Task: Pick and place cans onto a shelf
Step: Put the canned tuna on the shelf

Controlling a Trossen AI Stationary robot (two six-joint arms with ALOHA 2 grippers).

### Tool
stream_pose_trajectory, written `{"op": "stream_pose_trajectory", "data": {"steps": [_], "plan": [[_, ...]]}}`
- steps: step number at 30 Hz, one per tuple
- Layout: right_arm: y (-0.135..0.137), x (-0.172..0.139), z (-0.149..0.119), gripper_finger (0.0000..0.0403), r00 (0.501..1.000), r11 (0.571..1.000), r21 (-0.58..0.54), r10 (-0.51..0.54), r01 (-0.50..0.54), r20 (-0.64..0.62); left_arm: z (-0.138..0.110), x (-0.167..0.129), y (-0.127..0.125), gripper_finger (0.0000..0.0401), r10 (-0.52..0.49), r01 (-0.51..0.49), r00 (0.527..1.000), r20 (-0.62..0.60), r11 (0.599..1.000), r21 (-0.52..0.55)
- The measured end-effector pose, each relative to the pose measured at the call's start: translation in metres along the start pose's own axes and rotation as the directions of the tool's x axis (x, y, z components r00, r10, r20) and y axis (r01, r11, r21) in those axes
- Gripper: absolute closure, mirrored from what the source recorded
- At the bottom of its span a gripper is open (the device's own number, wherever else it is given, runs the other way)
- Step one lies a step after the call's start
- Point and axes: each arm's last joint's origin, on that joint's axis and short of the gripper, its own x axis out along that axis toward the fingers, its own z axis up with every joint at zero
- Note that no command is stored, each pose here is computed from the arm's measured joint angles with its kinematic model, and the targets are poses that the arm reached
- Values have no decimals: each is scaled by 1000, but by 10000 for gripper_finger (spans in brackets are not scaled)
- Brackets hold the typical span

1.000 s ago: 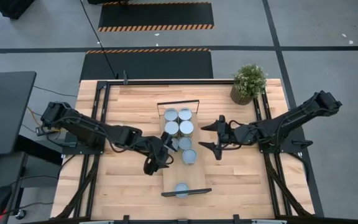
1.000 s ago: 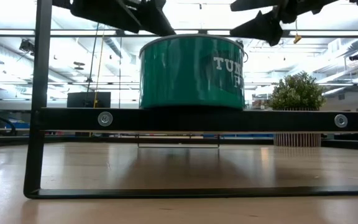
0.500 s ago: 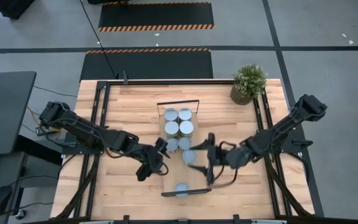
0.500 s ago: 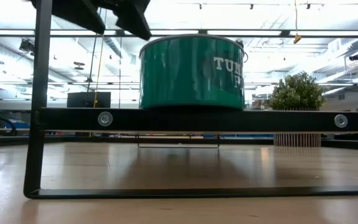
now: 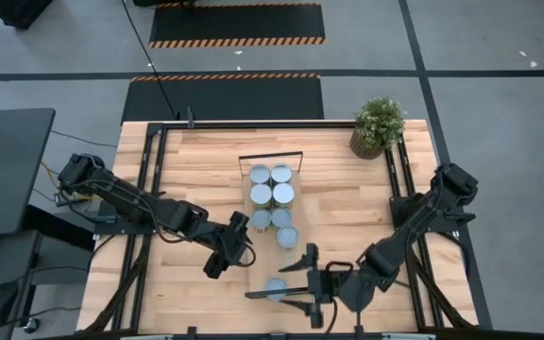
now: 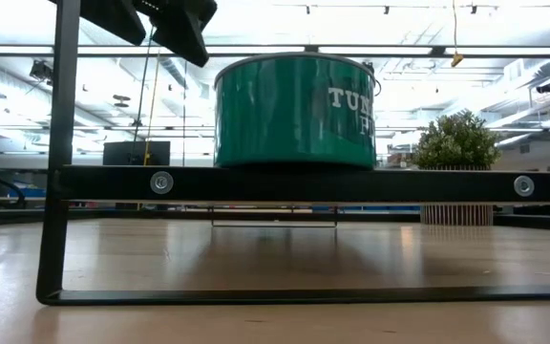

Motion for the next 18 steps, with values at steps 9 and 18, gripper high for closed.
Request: {"op": "stream_pose_trajectory", "data": {"steps": [9,18], "plan": [[33,10,-17,79,997,997,14,82,-82,-3,0,0,2,108,22,-22,1000,-3,999,-50],[62,20,-44,79,987,987,30,157,-157,27,0,0,6,108,31,-31,1000,0,985,-171]]}}
